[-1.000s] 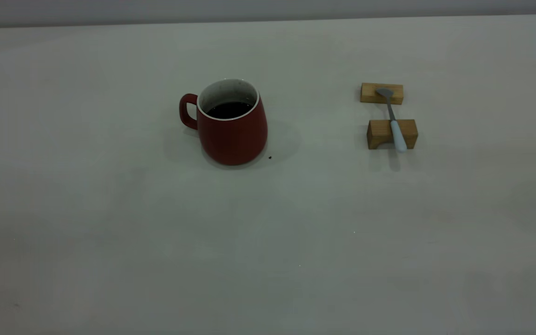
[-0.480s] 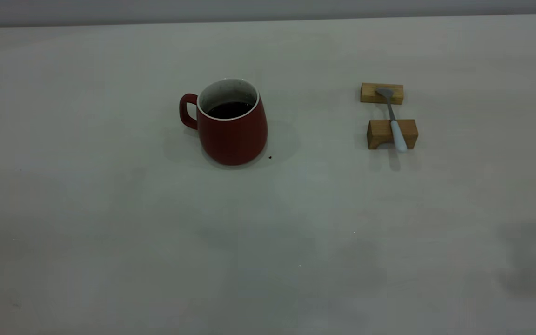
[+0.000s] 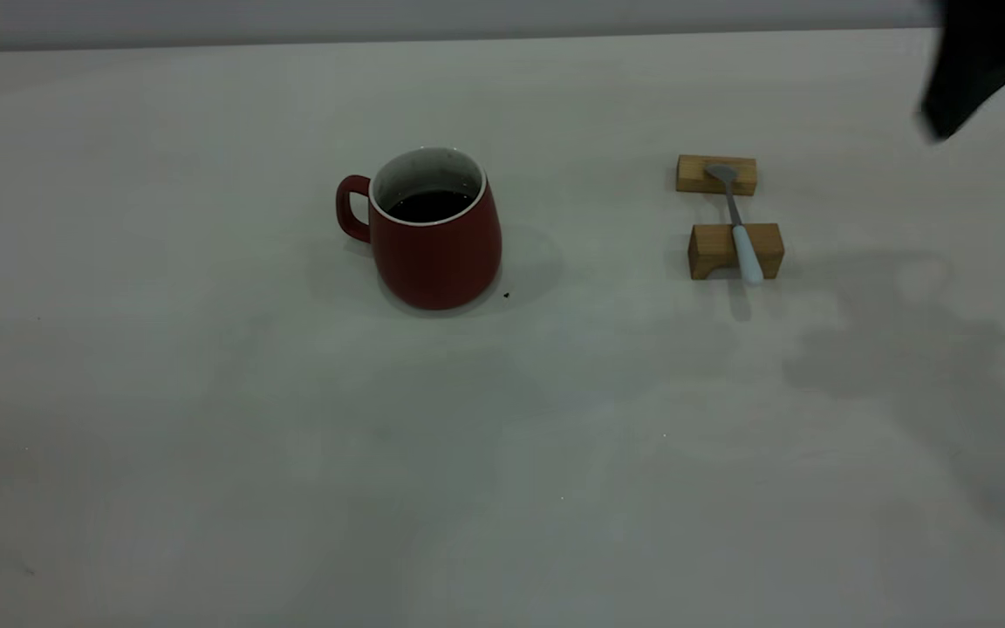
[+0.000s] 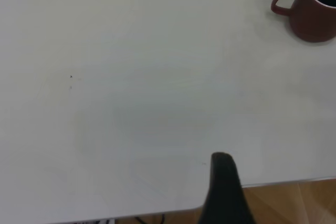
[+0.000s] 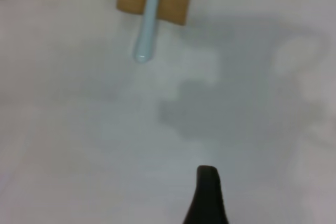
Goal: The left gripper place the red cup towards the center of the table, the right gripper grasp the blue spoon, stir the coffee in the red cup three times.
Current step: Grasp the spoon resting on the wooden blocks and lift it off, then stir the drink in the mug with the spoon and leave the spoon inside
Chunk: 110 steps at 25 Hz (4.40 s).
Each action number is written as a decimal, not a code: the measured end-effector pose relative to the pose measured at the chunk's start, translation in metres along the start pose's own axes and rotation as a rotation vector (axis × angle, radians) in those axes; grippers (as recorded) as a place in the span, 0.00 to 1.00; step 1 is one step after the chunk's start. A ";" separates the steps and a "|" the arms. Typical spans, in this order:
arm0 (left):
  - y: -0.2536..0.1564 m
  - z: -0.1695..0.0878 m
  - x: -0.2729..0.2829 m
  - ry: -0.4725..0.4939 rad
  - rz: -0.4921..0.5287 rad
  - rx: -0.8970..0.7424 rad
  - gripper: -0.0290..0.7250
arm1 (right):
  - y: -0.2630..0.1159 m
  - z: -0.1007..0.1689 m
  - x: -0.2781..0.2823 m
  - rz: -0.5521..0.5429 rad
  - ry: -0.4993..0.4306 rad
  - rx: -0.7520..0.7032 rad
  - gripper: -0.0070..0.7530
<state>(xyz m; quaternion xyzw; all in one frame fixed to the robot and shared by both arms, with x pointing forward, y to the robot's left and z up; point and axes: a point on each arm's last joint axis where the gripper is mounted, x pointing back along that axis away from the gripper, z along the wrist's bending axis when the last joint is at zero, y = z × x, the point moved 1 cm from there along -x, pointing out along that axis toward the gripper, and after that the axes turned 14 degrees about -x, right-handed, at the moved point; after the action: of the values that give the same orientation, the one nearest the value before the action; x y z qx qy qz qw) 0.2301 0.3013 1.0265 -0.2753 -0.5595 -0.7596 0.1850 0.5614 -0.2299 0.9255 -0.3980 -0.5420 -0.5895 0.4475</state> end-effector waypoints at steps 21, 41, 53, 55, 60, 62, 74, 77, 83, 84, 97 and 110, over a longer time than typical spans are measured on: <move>0.000 0.000 0.000 0.000 0.000 0.001 0.83 | 0.027 0.055 -0.128 0.120 0.042 0.071 0.91; 0.000 0.000 0.000 0.000 0.000 0.000 0.83 | 0.024 0.043 -0.164 0.141 0.019 0.047 0.68; 0.000 0.000 0.000 0.000 0.000 0.000 0.83 | 0.057 0.056 -0.085 0.071 0.067 0.032 0.20; 0.000 0.000 0.000 0.000 0.000 0.000 0.83 | 0.069 0.068 -0.052 0.059 0.163 -0.089 0.20; 0.000 0.000 0.000 0.000 0.000 0.001 0.83 | 0.078 0.103 -0.014 0.139 0.483 -0.554 0.20; 0.000 0.000 0.000 0.000 0.000 0.001 0.83 | 0.080 0.113 -0.012 0.202 0.584 -0.747 0.20; 0.000 0.000 0.000 0.000 0.000 0.001 0.83 | 0.075 0.198 -0.005 0.775 0.968 -1.543 0.20; 0.000 0.000 0.000 0.000 0.000 0.001 0.83 | 0.074 0.197 -0.014 0.864 0.925 -1.659 0.20; 0.000 0.000 0.000 0.000 0.000 0.001 0.83 | 0.063 0.196 -0.055 1.013 0.769 -1.867 0.20; 0.000 0.000 0.000 0.000 0.000 0.001 0.83 | 0.062 0.195 -0.060 1.017 0.756 -1.876 0.20; 0.000 0.000 0.000 0.000 0.000 0.001 0.83 | 0.059 0.194 -0.130 1.027 0.678 -1.922 0.20; 0.000 0.000 0.000 0.000 0.000 0.001 0.83 | 0.074 0.171 -0.152 1.003 0.675 -1.826 0.20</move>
<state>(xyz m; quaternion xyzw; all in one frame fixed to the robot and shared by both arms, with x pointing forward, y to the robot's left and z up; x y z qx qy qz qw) 0.2301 0.3013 1.0265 -0.2752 -0.5598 -0.7593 0.1851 0.6728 -0.0463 0.8178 -0.5732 0.4731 -0.5988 0.2986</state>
